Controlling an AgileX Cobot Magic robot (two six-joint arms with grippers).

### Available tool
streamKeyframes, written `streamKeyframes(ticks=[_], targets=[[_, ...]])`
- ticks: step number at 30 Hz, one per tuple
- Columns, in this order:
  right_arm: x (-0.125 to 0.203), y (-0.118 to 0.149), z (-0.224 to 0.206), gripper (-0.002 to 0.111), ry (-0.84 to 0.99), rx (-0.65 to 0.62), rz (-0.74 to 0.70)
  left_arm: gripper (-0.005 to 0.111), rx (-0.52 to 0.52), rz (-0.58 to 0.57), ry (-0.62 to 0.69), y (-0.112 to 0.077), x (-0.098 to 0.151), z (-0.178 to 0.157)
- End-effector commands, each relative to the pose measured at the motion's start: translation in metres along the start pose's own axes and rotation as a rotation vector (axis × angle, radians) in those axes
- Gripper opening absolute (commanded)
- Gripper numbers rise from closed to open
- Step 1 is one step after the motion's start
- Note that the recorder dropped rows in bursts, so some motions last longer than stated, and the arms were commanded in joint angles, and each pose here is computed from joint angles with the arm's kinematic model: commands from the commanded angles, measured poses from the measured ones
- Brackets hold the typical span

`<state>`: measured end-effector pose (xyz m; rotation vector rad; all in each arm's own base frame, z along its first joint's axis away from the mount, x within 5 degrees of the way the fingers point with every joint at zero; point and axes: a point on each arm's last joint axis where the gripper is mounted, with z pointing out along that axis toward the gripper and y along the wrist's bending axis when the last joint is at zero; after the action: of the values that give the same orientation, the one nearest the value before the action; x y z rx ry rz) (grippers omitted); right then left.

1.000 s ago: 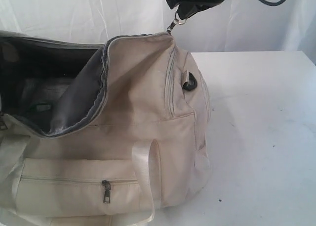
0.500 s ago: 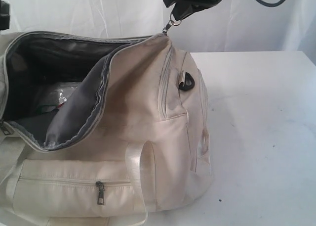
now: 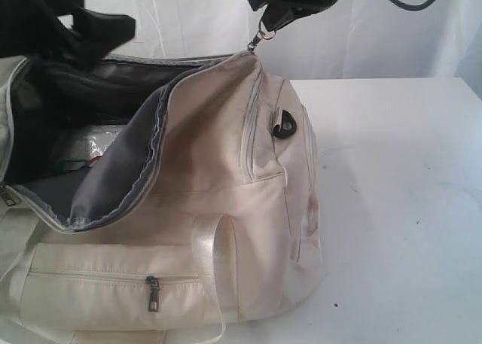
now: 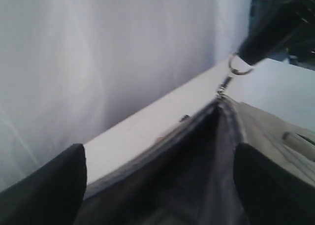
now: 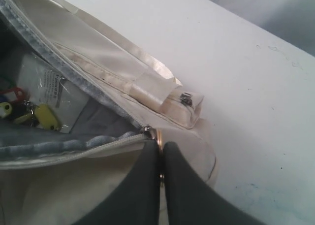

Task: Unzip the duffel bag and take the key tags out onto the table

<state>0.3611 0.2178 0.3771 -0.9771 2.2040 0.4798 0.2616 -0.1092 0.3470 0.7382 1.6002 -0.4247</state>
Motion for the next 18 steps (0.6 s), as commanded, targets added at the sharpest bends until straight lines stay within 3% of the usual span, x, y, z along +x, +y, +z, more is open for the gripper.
streamKeyframes(ticks=[1,7,18], targets=[[0.000,-0.003,-0.002,0.000,-0.004,0.004,-0.005,0.082,0.138,0.081,0.046,-0.024,0.014,0.025],[0.003,-0.002,0.012,0.000,0.013,-0.054,0.036,0.082,0.152,0.110,0.056,-0.040,0.026,0.050],[0.006,-0.002,0.020,0.000,0.036,-0.086,0.025,0.082,0.157,0.076,0.032,-0.038,0.016,0.093]])
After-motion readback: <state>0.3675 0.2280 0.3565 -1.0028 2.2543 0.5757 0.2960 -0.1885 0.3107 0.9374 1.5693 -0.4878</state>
